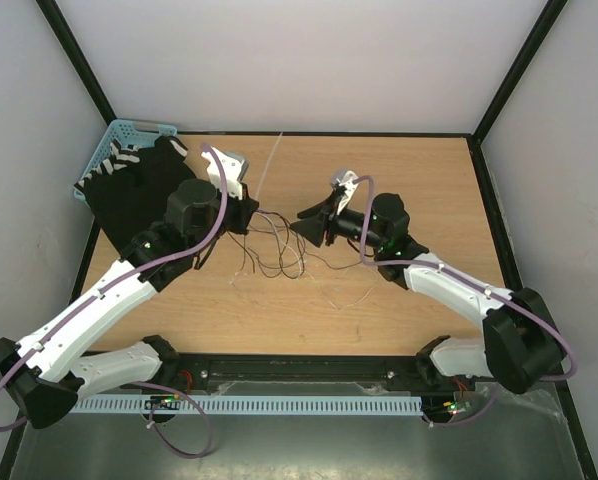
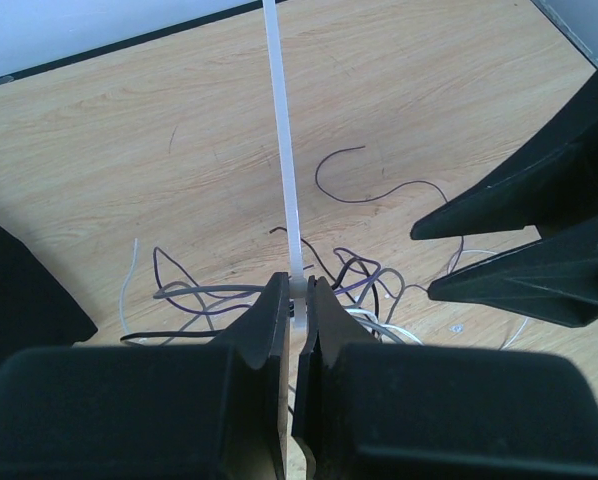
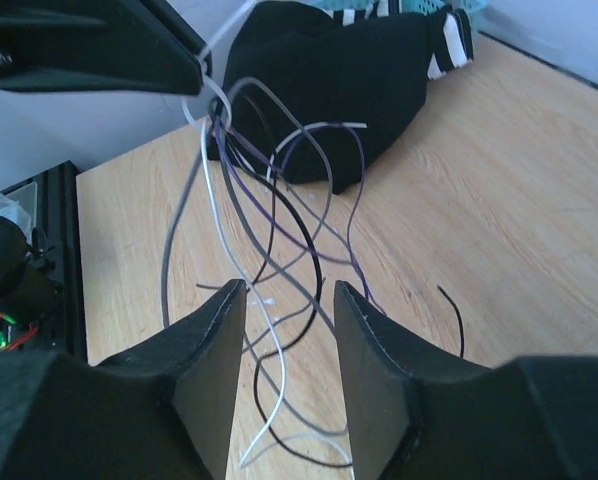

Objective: Zip-tie the wires
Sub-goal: Adjust the cable at the center of the board.

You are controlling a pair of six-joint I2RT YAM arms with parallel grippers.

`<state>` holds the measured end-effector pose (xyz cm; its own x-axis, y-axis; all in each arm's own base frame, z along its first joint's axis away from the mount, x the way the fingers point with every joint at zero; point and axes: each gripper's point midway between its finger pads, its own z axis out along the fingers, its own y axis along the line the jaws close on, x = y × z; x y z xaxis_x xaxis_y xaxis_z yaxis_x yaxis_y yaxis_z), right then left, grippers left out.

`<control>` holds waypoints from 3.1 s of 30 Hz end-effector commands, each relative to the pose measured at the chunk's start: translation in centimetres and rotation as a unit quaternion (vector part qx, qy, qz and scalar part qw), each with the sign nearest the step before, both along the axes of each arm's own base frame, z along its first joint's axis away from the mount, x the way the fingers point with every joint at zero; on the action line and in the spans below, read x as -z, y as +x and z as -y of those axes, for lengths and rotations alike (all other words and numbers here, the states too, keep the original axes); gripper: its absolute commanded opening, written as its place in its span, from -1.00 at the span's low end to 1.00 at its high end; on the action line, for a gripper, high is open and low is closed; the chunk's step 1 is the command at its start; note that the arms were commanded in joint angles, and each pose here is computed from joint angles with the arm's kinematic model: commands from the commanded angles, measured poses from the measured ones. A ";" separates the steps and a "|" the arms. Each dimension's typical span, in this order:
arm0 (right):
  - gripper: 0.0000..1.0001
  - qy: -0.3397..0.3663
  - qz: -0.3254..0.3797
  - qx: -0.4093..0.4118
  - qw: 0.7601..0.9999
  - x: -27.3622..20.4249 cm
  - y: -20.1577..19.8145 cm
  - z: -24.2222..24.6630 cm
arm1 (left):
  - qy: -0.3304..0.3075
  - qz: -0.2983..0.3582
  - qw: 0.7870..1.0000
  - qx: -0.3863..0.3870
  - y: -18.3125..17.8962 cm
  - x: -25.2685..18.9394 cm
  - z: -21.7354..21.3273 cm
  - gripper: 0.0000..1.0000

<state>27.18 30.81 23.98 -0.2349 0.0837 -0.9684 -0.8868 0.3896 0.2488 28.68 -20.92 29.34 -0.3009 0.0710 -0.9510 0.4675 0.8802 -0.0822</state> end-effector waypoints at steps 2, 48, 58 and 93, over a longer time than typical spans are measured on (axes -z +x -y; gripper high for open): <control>-0.03 0.015 0.045 -0.033 0.998 -2.3 0.2 -2.0 | -0.014 0.012 1.000 0.005 -0.5 -1.2 0.0 -1.00; -0.44 -0.019 -0.061 -0.031 0.997 3.0 -0.3 -2.8 | -0.004 0.028 1.000 -0.010 -0.7 -1.7 -1.2 -1.00; -0.30 -0.024 -0.085 -0.030 0.996 4.1 -1.0 -2.4 | -0.001 0.028 1.000 -0.010 -0.6 -1.6 -1.1 -1.00; 0.00 0.000 -0.124 -0.009 0.992 5.2 0.3 -4.3 | -0.013 0.021 1.000 0.000 -0.8 -1.6 -0.6 -1.00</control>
<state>26.41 34.06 16.23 -0.5142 0.0038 -0.8577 -0.7857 0.3988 0.4728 28.16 -20.05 29.87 -0.2838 0.0778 -0.9557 0.4585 0.8864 -0.0640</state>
